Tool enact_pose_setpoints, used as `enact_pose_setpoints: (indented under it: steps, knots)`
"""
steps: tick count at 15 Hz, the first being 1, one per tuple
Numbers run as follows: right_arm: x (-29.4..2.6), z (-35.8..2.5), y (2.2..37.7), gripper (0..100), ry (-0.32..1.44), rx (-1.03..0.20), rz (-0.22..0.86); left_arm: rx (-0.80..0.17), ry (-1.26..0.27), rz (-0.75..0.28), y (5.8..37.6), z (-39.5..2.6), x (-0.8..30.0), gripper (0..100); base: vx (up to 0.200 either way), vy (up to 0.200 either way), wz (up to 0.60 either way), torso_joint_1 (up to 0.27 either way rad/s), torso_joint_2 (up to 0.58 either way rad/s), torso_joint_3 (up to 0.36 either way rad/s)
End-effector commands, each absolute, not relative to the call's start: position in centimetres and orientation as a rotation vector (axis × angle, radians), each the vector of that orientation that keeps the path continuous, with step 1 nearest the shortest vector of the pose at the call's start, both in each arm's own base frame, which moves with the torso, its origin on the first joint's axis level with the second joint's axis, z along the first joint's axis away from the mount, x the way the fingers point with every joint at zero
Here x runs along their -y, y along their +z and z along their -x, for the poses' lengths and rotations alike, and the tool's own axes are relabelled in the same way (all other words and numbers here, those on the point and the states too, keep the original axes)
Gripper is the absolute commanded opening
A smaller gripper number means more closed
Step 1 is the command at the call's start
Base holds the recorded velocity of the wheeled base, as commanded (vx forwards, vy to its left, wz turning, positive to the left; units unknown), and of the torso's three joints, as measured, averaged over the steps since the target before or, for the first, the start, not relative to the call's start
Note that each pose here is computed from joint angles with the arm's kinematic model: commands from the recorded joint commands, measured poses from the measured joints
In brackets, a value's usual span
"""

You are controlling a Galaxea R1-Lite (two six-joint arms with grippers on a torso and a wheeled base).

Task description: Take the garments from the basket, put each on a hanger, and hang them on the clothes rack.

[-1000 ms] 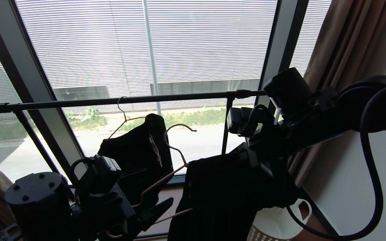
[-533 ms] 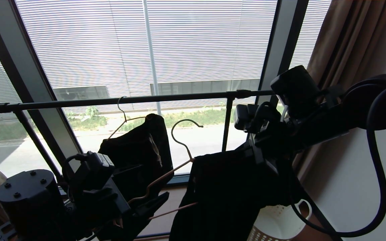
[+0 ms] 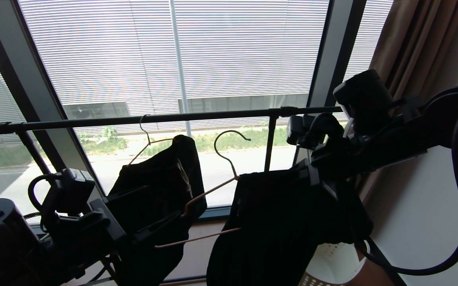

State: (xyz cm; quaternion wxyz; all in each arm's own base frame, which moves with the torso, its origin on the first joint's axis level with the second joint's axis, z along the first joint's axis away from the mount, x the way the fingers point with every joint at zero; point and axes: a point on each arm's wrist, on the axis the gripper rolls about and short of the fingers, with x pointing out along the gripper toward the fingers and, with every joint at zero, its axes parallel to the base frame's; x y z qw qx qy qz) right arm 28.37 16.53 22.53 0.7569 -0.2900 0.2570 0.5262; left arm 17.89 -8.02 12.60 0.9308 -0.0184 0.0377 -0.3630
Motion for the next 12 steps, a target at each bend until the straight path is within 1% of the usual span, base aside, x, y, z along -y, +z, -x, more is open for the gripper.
enact_pose_setpoints:
  steps: [1,2,4,6,9,12]
  knots:
    - [-15.7,-28.3,22.9,0,1.123,-0.558,0.627,-0.08,-0.705,0.043,12.6,-17.1,6.9,100,0.0,0.0,0.0,0.0,0.0,0.0]
    - [-15.1,-28.2,22.9,0,1.106,-0.566,0.619,-0.133,-0.736,0.08,11.8,-16.5,6.6,100,0.0,0.0,0.0,0.0,0.0,0.0]
    - [-14.8,-28.3,23.0,0,1.089,-0.579,0.595,-0.179,-0.783,0.125,11.3,-16.2,6.0,100,0.0,0.0,0.0,0.0,0.0,0.0]
    - [-14.5,-28.2,23.9,0,1.066,-0.56,0.572,-0.228,-0.823,0.154,10.7,-16.8,5.3,100,0.0,0.0,0.0,0.0,0.0,0.0]
    - [-13.8,-28.2,24.9,0,1.043,-0.519,0.523,-0.346,-0.849,0.189,8.6,-17.8,5.7,100,0.0,0.0,0.0,0.0,0.0,0.0]
    - [-13.4,-27.8,25.8,0,1.074,-0.478,0.496,-0.377,-0.849,0.195,7.6,-18.6,5.9,100,0.0,0.0,0.0,0.0,0.0,0.0]
